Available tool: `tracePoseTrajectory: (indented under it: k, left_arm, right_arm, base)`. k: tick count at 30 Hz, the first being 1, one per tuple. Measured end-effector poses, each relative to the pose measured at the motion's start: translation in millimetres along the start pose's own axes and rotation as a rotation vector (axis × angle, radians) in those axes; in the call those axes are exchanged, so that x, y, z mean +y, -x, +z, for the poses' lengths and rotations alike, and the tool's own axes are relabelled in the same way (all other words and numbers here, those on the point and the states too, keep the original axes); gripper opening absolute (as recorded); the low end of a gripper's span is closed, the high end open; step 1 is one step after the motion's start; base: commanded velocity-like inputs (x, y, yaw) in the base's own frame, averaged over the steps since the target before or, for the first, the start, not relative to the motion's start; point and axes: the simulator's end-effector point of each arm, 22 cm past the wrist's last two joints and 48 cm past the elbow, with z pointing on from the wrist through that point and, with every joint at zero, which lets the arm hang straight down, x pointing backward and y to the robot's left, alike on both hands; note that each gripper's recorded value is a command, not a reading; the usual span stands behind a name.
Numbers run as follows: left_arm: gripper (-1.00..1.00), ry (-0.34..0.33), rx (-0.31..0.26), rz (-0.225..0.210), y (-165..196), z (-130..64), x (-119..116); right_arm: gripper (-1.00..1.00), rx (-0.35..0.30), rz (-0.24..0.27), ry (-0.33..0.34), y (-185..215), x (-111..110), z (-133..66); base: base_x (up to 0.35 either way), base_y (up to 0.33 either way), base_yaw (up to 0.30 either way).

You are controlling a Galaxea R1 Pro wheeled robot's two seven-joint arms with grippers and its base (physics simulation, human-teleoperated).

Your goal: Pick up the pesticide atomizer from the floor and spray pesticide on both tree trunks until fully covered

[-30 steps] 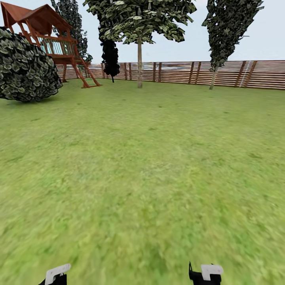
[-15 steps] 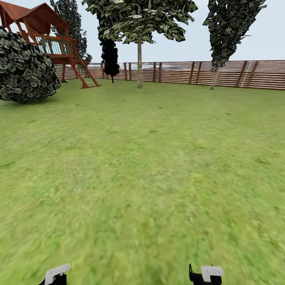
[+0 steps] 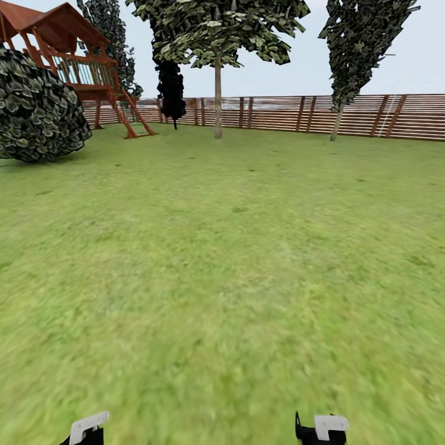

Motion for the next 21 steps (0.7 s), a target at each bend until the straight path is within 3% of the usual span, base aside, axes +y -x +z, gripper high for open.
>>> tracePoseTrajectory:
  k: [21]
  left_arm:
    - [-1.00,0.005,0.007,-0.002,-5.8,-2.3,3.6]
  right_arm:
    - [1.00,0.000,0.000,0.000,-0.1,0.0,0.0]
  base:
    - [0.345,0.000,0.000]
